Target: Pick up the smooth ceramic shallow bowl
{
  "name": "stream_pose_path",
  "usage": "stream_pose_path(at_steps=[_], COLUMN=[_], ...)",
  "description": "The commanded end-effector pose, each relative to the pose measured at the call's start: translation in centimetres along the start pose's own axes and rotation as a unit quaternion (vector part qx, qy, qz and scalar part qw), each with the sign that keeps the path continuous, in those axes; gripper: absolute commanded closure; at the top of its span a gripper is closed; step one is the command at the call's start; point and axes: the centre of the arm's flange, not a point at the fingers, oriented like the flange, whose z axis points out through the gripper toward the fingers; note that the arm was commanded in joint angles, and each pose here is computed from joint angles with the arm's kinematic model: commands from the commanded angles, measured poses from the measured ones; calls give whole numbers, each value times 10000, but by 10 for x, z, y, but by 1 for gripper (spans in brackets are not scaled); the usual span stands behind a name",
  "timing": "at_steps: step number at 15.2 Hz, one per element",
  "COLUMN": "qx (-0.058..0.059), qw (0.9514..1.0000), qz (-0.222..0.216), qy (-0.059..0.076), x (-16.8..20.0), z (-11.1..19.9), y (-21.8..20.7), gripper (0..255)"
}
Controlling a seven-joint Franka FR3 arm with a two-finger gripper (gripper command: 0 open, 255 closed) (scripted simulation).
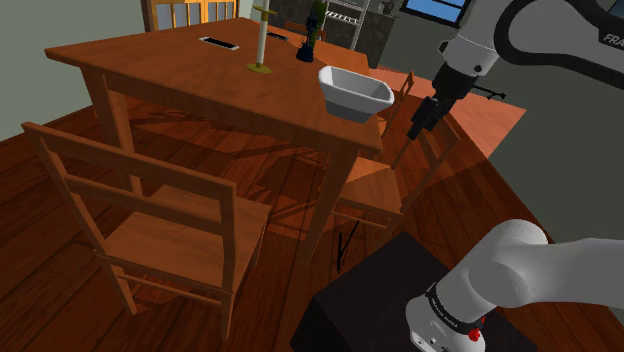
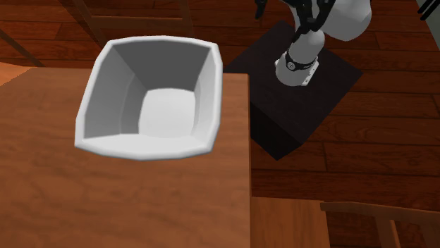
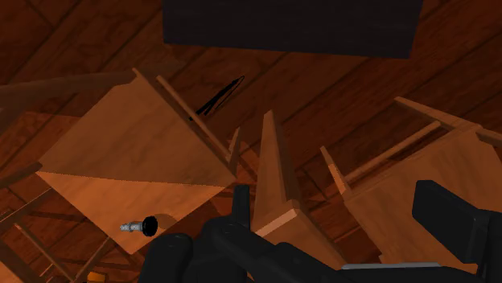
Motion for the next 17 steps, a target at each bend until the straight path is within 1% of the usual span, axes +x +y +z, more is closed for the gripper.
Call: stream_pose_path(at_steps=[1, 5, 9, 13, 17], qx=[0, -249, -498, -746, -992], qw=[10000, 9989, 9956, 9901, 9823], qz=[0, -391, -780, -1168, -1553], qy=[0, 81, 161, 241, 320], x=[0, 50, 98, 146, 192], z=[0, -6, -13, -19, -26], y=[0, -7, -18, -33, -53], gripper=[0, 0, 0, 0, 0])
